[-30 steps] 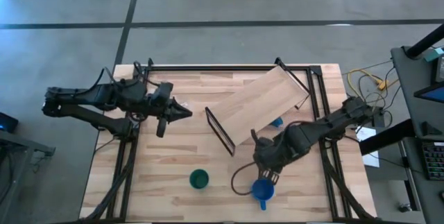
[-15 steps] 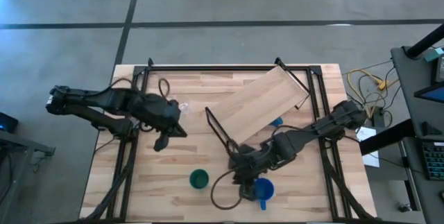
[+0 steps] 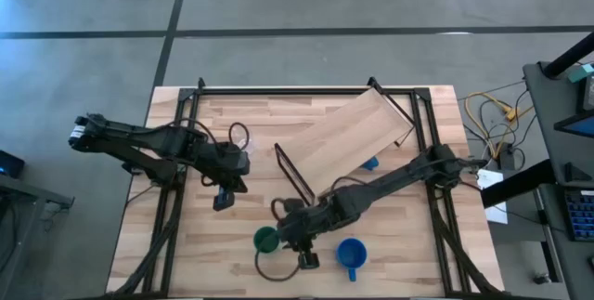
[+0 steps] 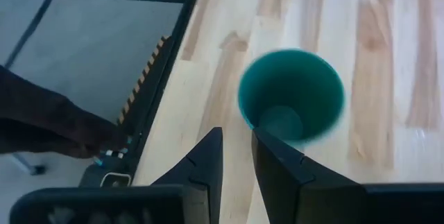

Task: Stack small to large cups/mugs on shelf
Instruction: Put the green cup on the shelf

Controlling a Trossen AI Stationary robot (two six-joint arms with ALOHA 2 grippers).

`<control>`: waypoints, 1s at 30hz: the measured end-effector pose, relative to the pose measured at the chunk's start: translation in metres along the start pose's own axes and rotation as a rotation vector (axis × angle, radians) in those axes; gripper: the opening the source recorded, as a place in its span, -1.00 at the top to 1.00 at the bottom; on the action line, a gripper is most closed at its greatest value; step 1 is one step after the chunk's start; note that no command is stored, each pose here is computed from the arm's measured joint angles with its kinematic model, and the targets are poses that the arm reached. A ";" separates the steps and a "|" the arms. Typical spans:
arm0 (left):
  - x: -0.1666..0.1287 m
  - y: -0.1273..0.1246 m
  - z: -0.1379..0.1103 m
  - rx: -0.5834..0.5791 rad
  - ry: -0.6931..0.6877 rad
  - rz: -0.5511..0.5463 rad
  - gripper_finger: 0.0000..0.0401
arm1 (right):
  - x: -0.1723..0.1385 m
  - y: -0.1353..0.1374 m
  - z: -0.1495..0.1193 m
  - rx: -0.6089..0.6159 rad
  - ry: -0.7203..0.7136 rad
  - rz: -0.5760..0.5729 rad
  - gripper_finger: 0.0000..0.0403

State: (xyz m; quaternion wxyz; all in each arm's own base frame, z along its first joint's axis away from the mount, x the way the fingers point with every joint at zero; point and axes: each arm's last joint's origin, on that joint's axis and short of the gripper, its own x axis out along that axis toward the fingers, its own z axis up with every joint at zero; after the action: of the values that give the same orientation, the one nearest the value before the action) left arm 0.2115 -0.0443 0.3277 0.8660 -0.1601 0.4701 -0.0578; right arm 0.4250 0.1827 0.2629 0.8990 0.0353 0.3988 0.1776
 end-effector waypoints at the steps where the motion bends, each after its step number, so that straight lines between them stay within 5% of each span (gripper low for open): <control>1: 0.003 0.000 0.001 -0.001 0.008 0.002 0.99 | 0.003 0.002 0.002 -0.023 -0.004 0.003 0.64; 12: 0.002 -0.001 -0.001 0.005 0.030 -0.022 0.99 | 0.042 0.007 0.031 -0.256 -0.050 0.010 0.64; 19: -0.016 0.001 -0.012 0.006 0.033 -0.018 0.99 | 0.053 0.005 0.028 -0.250 0.109 -0.005 0.64; 30: -0.029 0.001 -0.017 0.016 -0.015 -0.030 0.99 | 0.063 -0.001 0.024 -0.210 0.146 -0.018 0.64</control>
State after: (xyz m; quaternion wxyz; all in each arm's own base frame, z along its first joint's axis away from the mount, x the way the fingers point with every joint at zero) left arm 0.1816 -0.0397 0.3420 0.8698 -0.1608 0.4607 -0.0734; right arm 0.4815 0.2049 0.2347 0.8678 -0.0756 0.4427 0.2127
